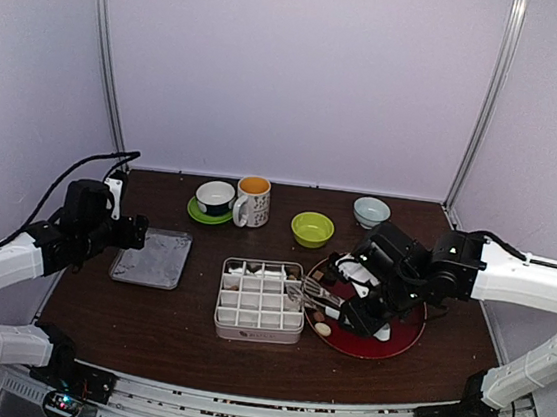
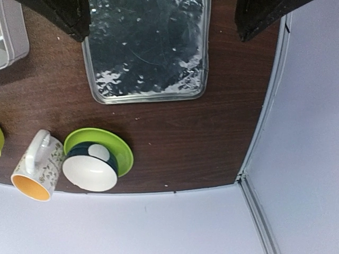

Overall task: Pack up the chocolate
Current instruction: Place the fake chocolate in the empty pocket of the box.

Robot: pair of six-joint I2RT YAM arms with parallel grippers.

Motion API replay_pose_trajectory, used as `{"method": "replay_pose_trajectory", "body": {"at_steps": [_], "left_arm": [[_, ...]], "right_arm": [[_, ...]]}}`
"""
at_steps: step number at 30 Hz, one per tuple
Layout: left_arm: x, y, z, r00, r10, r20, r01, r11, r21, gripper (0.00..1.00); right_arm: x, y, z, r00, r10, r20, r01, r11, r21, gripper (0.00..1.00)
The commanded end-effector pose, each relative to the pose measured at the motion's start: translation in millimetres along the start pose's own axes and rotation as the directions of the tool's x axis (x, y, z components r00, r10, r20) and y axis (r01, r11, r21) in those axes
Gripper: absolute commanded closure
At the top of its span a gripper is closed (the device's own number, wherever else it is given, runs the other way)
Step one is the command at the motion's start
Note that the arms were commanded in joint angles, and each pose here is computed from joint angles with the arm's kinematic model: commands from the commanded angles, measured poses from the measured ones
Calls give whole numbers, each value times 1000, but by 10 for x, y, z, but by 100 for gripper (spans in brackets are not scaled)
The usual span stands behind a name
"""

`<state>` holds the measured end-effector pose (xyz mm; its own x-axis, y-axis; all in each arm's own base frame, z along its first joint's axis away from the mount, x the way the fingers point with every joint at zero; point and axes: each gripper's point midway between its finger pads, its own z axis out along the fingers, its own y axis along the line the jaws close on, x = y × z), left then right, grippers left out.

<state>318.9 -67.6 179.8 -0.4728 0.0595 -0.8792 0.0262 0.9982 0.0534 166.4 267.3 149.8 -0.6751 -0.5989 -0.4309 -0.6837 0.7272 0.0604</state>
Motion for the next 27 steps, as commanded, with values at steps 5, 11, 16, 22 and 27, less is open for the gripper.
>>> {"method": "replay_pose_trajectory", "body": {"at_steps": [5,11,16,22,27], "left_arm": [[-142,399,147,994,32,105,-16,988,-152,2],[-238,562,225,988,39,151,-9,981,-195,2],[-348,644,227,972,78,221,-29,976,-217,2],[-378,741,272,953,120,278,-47,965,-257,2],[-250,764,364,938,136,319,-49,963,-266,2]], "right_arm": [[-182,-105,-209,989,58,134,-63,997,34,59],[-117,-221,-268,984,95,153,-104,993,50,59],[-76,-275,-300,982,111,156,-120,991,55,60],[2,-298,-284,982,125,143,-133,990,49,60],[42,-306,-271,982,131,134,-139,989,47,60]]}}
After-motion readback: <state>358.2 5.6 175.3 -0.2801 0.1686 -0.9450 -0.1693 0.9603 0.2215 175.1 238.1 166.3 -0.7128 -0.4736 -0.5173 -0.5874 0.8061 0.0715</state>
